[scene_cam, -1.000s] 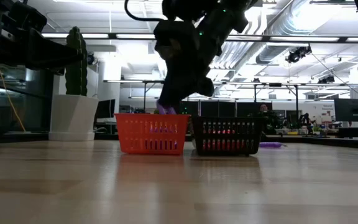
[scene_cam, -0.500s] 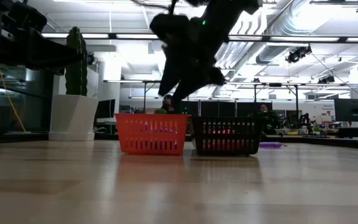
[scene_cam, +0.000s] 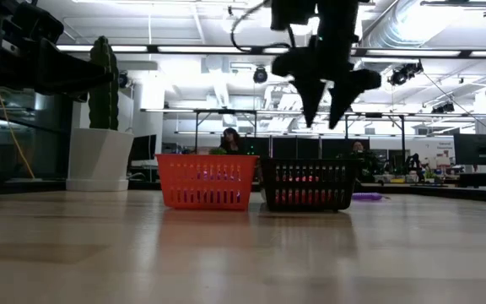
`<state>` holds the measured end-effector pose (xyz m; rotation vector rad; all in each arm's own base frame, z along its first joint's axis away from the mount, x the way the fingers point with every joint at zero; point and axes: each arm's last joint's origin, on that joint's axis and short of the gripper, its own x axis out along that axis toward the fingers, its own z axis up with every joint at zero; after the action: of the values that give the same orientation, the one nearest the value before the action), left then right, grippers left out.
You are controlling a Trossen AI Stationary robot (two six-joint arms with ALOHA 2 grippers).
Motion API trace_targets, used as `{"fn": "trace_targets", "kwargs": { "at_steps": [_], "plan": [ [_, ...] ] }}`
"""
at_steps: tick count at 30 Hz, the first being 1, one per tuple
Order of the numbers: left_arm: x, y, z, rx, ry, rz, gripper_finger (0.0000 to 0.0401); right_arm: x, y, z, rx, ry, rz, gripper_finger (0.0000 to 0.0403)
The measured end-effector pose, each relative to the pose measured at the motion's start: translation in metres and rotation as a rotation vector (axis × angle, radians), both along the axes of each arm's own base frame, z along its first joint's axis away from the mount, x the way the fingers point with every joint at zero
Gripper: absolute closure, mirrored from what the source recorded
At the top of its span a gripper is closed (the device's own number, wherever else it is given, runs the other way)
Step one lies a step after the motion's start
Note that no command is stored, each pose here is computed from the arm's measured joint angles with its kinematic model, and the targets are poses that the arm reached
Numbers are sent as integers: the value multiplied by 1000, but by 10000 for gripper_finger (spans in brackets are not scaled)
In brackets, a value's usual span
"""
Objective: Sort spring keychains
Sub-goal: Put the violet spring keychain into the orange bin
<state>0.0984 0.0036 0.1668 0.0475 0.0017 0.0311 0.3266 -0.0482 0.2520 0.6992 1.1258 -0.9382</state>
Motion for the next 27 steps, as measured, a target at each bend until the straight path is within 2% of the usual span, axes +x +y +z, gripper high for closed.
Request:
{"fn": "trace_targets", "kwargs": {
  "at_steps": [3, 6, 13, 19, 27],
  "plan": [
    [0, 0, 0, 0, 0, 0, 279, -10, -23, 0, 1, 73, -29, 176],
    [0, 0, 0, 0, 0, 0, 279, -21, -42, -7, 21, 143, -2, 176],
    [0, 0, 0, 0, 0, 0, 279, -45, -67, -48, 101, 237, 100, 176],
    [0, 0, 0, 0, 0, 0, 279, -59, -75, -80, 176, 201, 119, 176],
    [0, 0, 0, 0, 0, 0, 279, -64, -85, -95, 203, 105, 78, 176]
  ]
}}
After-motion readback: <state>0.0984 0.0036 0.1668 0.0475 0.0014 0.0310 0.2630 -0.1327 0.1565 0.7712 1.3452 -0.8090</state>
